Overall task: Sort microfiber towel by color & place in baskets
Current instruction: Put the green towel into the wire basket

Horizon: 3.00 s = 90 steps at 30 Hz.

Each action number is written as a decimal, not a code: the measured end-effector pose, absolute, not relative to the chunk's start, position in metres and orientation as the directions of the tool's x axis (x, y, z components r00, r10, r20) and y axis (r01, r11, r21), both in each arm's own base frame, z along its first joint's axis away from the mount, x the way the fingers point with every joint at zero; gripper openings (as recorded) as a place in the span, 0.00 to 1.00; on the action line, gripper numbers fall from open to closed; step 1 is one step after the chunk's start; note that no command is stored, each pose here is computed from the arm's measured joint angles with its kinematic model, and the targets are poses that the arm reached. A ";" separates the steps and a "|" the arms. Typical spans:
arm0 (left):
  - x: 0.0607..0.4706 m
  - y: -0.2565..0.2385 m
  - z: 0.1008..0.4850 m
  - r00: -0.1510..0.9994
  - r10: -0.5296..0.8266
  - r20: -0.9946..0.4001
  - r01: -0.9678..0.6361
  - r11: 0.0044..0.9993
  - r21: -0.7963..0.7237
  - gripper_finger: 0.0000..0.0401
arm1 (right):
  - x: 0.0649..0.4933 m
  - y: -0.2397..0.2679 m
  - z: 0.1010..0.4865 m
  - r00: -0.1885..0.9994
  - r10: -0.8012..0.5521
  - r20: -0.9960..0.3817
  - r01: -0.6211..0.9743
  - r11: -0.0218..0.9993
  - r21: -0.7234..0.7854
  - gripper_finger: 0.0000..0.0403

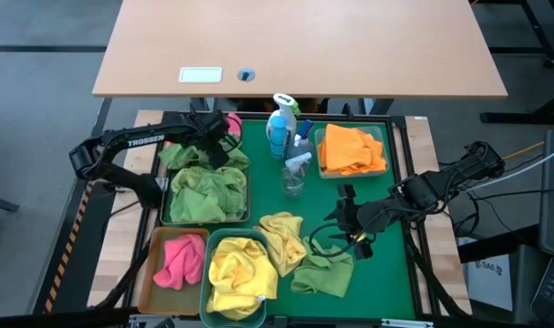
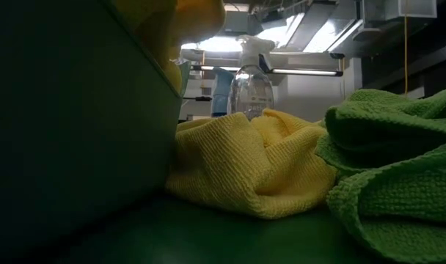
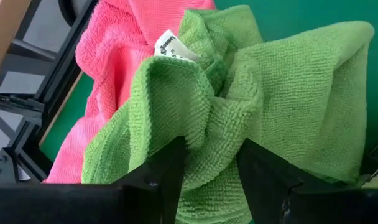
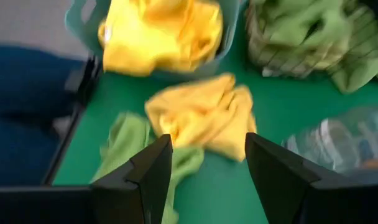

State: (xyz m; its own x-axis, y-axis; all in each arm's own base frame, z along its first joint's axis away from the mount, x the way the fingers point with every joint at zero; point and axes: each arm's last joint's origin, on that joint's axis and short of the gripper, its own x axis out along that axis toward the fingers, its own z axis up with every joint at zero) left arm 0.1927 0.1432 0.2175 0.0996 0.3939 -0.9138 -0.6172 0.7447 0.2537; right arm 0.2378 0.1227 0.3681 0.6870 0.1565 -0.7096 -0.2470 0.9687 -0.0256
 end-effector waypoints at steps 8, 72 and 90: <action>0.193 0.144 0.218 0.100 0.396 -0.913 -0.634 0.732 0.248 0.14 | 0.223 0.120 0.352 0.603 0.151 -0.783 -0.262 0.965 -0.016 0.51; 0.158 -0.007 0.449 0.620 0.247 -0.744 -0.528 0.833 -0.164 0.00 | 0.205 0.139 0.227 0.557 0.184 -0.810 -0.153 0.981 0.118 0.51; 0.201 -0.018 0.227 0.349 0.075 -0.934 -0.490 0.864 -0.114 0.00 | 0.205 0.139 0.226 0.556 0.184 -0.810 -0.153 0.981 0.117 0.51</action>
